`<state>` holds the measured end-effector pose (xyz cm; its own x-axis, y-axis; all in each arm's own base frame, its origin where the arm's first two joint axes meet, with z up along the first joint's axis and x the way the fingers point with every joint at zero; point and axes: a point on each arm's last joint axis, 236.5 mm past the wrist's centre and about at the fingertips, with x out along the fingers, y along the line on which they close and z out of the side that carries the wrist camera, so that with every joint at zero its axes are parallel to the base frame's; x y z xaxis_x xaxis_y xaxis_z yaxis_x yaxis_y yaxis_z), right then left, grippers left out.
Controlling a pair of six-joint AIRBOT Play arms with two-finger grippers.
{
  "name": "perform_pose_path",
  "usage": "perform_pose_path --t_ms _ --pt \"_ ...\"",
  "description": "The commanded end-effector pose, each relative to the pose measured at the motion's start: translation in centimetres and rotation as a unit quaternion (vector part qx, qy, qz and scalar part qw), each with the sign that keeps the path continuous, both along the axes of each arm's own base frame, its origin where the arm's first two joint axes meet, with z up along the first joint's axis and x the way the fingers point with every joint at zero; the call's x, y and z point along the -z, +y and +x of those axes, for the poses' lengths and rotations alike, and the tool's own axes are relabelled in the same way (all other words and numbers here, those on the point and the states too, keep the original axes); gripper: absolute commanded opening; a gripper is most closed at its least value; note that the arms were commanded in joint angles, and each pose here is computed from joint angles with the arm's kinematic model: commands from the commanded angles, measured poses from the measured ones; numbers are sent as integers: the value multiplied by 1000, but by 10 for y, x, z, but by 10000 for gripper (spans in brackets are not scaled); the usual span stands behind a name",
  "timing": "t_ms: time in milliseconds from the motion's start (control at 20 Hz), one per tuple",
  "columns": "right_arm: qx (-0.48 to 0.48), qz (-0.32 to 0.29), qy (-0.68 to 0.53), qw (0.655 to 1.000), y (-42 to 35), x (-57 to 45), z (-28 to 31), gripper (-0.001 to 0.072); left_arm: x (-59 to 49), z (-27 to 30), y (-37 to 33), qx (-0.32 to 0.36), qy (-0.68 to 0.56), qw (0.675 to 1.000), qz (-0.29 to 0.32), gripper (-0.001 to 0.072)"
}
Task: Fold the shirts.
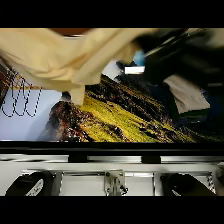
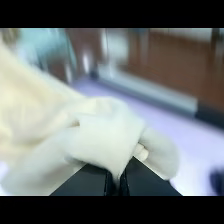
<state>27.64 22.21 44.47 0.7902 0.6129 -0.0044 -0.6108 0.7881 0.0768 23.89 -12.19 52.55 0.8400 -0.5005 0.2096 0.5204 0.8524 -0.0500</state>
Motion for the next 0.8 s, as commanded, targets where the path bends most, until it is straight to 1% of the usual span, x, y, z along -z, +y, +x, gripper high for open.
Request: perform_pose_path --t_ms 0,50,150,250,300,350,400,500,550,600,650,750 --pt "-31 141 -89 986 -51 -109 -76 72 -67 -108 3 31 -123 991 -42 31" --pt "-36 140 -80 986 -51 -106 -79 72 -68 -114 5 27 -129 990 -40 31" --pt "-31 93 -23 995 -44 -71 -71 72 -66 -110 9 12 -128 991 -29 31" --pt "-12 9 68 998 -38 -11 -55 72 -50 -87 13 -14 -104 994 -2 31" --pt "4 -40 124 991 -40 25 -48 72 -34 -70 15 -28 -79 996 19 31" --pt "24 -90 195 976 -43 69 -42 72 -9 -48 17 -41 -37 998 40 31" --pt "48 -131 271 952 -49 114 -40 72 21 -27 20 -51 12 997 56 31" --pt "80 -217 411 881 -57 212 -50 72 94 19 24 -65 117 987 92 31" --pt "94 -245 456 851 -60 252 -54 72 129 39 25 -69 157 980 103 31" --pt "114 -256 485 829 -61 289 -52 72 165 57 26 -72 195 971 113 31" --pt "134 -251 501 817 -59 324 -45 72 204 75 26 -72 237 961 121 31" --pt "162 -216 507 818 -46 380 -24 72 280 106 24 -68 311 940 124 31"
